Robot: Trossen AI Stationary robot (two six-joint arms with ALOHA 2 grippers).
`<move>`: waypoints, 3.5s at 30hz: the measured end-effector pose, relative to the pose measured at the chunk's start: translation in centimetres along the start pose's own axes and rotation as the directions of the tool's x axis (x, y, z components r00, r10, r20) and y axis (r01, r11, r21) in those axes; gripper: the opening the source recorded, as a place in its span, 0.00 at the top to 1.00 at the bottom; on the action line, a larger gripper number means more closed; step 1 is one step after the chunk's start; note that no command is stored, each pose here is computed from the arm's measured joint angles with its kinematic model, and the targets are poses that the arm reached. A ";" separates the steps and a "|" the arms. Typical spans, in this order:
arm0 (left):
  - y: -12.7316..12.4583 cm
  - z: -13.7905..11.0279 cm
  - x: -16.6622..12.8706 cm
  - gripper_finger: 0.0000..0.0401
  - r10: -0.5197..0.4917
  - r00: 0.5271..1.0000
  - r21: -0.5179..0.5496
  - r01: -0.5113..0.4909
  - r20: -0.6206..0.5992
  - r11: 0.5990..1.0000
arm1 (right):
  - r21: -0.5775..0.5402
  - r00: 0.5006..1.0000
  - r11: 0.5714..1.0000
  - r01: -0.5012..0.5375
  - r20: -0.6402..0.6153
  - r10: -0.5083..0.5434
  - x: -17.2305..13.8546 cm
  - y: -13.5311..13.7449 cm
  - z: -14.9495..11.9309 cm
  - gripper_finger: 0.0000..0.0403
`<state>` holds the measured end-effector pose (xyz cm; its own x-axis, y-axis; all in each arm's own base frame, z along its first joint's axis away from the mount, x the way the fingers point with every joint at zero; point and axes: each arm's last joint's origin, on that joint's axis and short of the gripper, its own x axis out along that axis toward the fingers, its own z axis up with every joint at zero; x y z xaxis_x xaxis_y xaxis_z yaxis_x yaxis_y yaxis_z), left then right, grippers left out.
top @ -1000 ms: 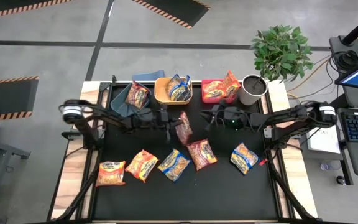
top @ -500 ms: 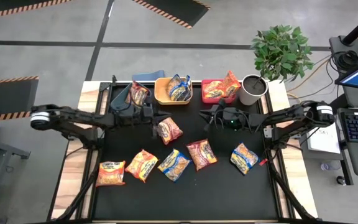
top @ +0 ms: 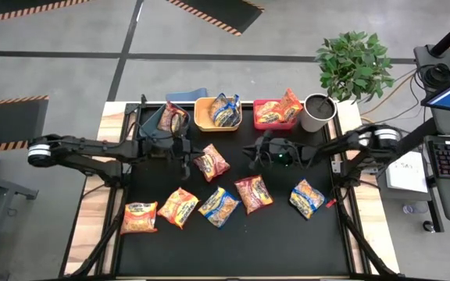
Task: Sort Maruchan noodles
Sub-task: Put the red noodle pack into the blue bin
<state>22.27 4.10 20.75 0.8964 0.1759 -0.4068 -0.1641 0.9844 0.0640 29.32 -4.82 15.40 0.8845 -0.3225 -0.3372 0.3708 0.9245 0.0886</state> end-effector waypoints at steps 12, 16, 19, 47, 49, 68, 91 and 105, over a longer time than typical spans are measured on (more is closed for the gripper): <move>0.0 -0.8 -0.1 1.00 0.001 0.997 -0.056 -0.006 -0.084 0.998 | -0.035 0.989 0.989 -0.142 -0.051 0.140 7.3 1.7 -0.8 0.98; 0.2 -1.0 -0.1 0.97 0.009 0.995 -0.119 -0.021 -0.102 0.993 | -0.056 0.983 0.989 -0.137 -0.129 0.129 8.9 2.0 -1.0 0.98; 0.4 -1.1 -0.1 0.93 0.016 0.994 -0.159 -0.033 -0.109 0.987 | -0.077 0.971 0.989 -0.129 -0.211 0.110 9.6 2.0 -1.4 0.98; 1.6 -5.5 4.0 0.45 0.138 0.928 -0.164 -0.204 -0.345 0.965 | -0.112 0.949 0.987 -0.117 -0.307 0.078 10.1 1.8 -2.3 0.98; 1.6 -5.9 4.6 0.46 0.116 0.933 -0.169 -0.182 -0.340 0.969 | -0.112 0.948 0.987 -0.117 -0.308 0.078 10.1 1.8 -2.3 0.98; 1.3 -5.2 4.5 0.97 0.074 0.941 -0.093 -0.110 -0.329 0.990 | -0.100 0.954 0.988 -0.118 -0.288 0.084 9.1 1.9 -0.6 0.98; 3.3 4.3 -7.0 1.00 0.643 0.716 0.160 -0.625 -0.271 0.764 | -0.250 0.994 0.968 -0.035 -0.105 0.009 3.1 1.8 8.0 0.98; 6.8 3.7 -5.0 1.00 0.769 0.326 0.294 -0.786 -0.549 0.543 | -0.258 0.992 0.966 -0.034 -0.124 0.002 3.2 1.6 7.8 0.98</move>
<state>18.21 9.93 26.58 -0.0600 0.8096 -0.5840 -0.6732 0.3991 0.6225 34.93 -5.90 21.76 0.8432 -0.2932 -0.4507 0.2550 0.9560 -0.1449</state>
